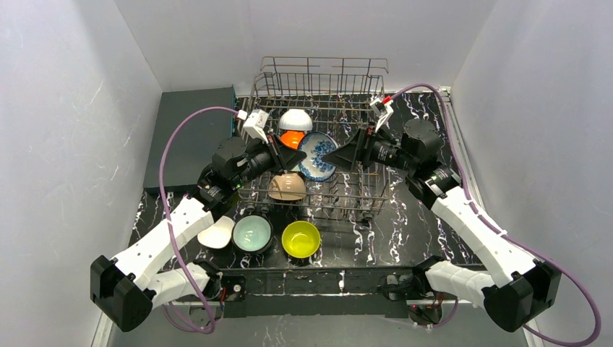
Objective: Load the bowls into the dish rack
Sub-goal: Place the bowl in the dish rack.
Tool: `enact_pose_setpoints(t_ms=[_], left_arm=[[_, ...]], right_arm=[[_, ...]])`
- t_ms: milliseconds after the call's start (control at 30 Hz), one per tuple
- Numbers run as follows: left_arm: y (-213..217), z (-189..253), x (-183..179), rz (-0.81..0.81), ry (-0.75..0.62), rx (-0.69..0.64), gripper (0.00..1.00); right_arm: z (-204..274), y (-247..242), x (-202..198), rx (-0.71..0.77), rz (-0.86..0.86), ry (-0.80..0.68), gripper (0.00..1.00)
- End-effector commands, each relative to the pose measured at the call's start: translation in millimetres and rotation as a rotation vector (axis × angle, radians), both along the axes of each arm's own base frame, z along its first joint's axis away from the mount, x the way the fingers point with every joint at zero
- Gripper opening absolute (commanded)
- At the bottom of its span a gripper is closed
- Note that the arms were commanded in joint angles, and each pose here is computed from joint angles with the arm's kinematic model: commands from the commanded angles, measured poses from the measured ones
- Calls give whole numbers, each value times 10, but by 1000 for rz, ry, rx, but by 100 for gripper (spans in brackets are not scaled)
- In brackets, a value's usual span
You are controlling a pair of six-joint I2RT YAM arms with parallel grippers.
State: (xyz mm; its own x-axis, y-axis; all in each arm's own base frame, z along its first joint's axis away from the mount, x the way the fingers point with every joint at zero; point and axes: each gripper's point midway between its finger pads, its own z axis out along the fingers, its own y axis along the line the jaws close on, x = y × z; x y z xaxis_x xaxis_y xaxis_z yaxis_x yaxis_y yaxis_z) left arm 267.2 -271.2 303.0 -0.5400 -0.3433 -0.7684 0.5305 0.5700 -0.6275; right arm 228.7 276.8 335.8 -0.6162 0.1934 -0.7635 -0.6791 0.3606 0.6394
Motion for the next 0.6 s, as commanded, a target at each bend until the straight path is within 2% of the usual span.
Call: enact_pose_setpoints(t_ms=[0, 133, 200, 300, 400, 500, 567], left_arm=[[-17, 443, -87, -42, -122, -102, 0], [-24, 406, -70, -39, -114, -97, 0], [-14, 397, -56, -30, -114, -94, 0], [-8, 379, -39, -22, -117, -86, 0], [3, 358, -27, -15, -122, -78, 0], [18, 329, -10, -3, -122, -70, 0], [29, 316, -4, 4, -121, -68, 2]], right_arm=[[266, 87, -101, 97, 90, -59, 92], [275, 126, -157, 106, 141, -47, 77], [259, 136, -174, 107, 155, -37, 67], [246, 138, -191, 105, 163, -26, 48], [236, 127, -182, 96, 151, -23, 22], [201, 103, -135, 64, 122, -27, 1], [184, 79, -98, 34, 99, -42, 1]])
